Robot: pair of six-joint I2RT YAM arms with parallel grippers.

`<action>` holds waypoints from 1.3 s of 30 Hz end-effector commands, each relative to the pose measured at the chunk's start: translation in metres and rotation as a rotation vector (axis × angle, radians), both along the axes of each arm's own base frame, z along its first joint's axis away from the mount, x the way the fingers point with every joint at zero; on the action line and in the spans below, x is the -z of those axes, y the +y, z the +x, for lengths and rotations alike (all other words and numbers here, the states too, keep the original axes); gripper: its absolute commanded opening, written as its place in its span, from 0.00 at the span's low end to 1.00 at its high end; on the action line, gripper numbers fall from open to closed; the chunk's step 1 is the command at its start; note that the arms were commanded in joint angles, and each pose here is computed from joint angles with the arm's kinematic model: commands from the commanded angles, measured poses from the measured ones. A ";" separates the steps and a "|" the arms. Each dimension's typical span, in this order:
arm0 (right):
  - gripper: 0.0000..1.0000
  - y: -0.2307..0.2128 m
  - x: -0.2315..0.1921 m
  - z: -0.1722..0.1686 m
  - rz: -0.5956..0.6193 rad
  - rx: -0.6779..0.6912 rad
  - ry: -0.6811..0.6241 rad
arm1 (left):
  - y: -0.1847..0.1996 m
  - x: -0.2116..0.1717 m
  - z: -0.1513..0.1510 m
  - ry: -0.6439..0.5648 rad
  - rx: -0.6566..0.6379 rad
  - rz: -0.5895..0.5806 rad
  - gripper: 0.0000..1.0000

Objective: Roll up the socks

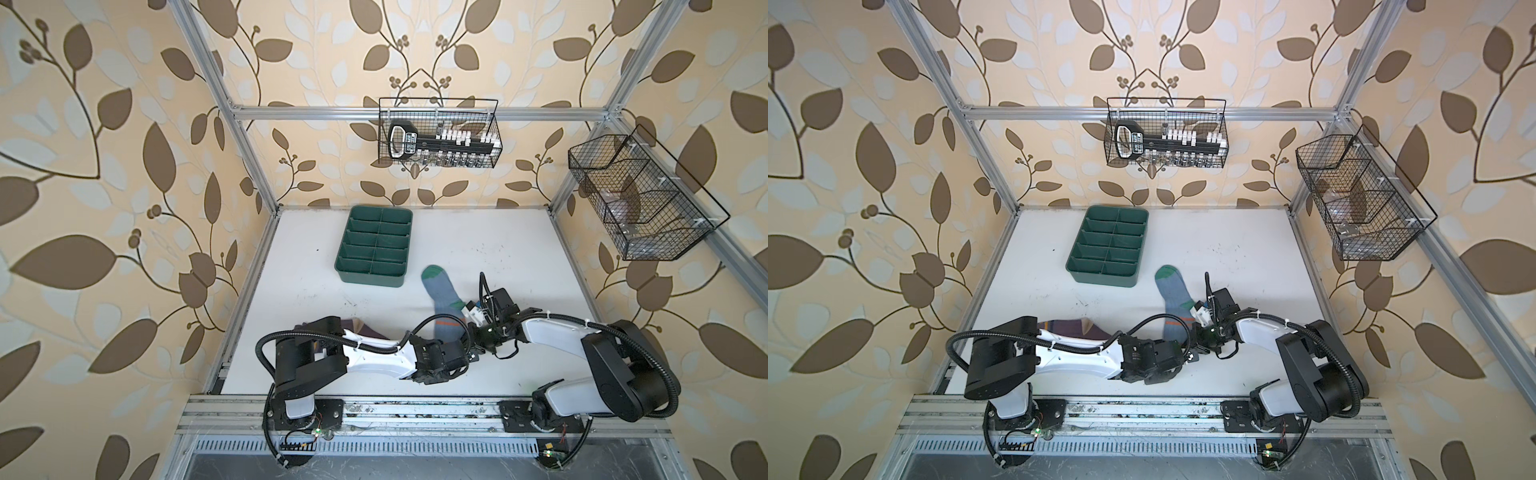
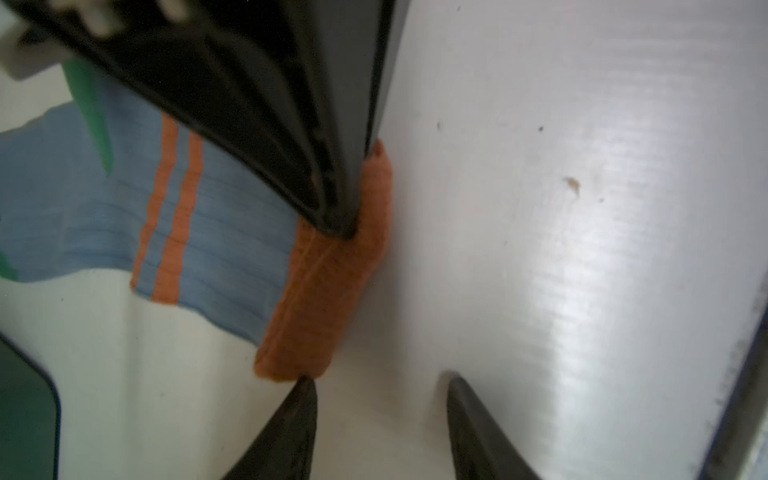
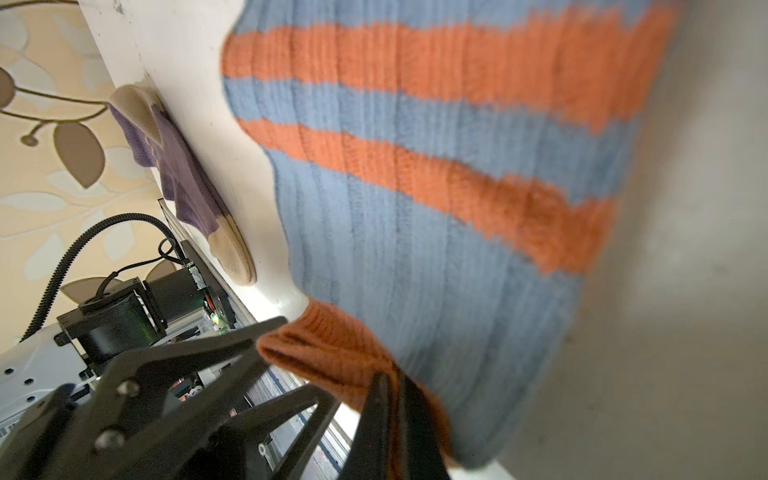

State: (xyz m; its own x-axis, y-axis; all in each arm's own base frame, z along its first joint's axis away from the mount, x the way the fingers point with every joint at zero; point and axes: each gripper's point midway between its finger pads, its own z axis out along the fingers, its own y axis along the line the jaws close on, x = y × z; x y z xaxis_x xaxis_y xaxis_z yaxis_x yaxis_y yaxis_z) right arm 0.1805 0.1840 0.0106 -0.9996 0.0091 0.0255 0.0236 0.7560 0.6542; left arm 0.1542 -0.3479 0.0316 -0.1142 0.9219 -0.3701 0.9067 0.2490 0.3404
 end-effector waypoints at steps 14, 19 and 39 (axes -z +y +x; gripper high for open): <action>0.00 -0.021 0.034 -0.052 -0.168 -0.051 0.183 | 0.004 -0.038 0.020 -0.137 -0.053 -0.056 0.71; 0.00 -0.019 0.033 -0.050 -0.156 -0.044 0.184 | -0.005 -0.033 0.008 -0.106 -0.009 -0.061 0.72; 0.00 -0.018 0.032 -0.054 -0.137 -0.049 0.186 | -0.014 -0.030 0.018 -0.130 -0.054 -0.109 0.66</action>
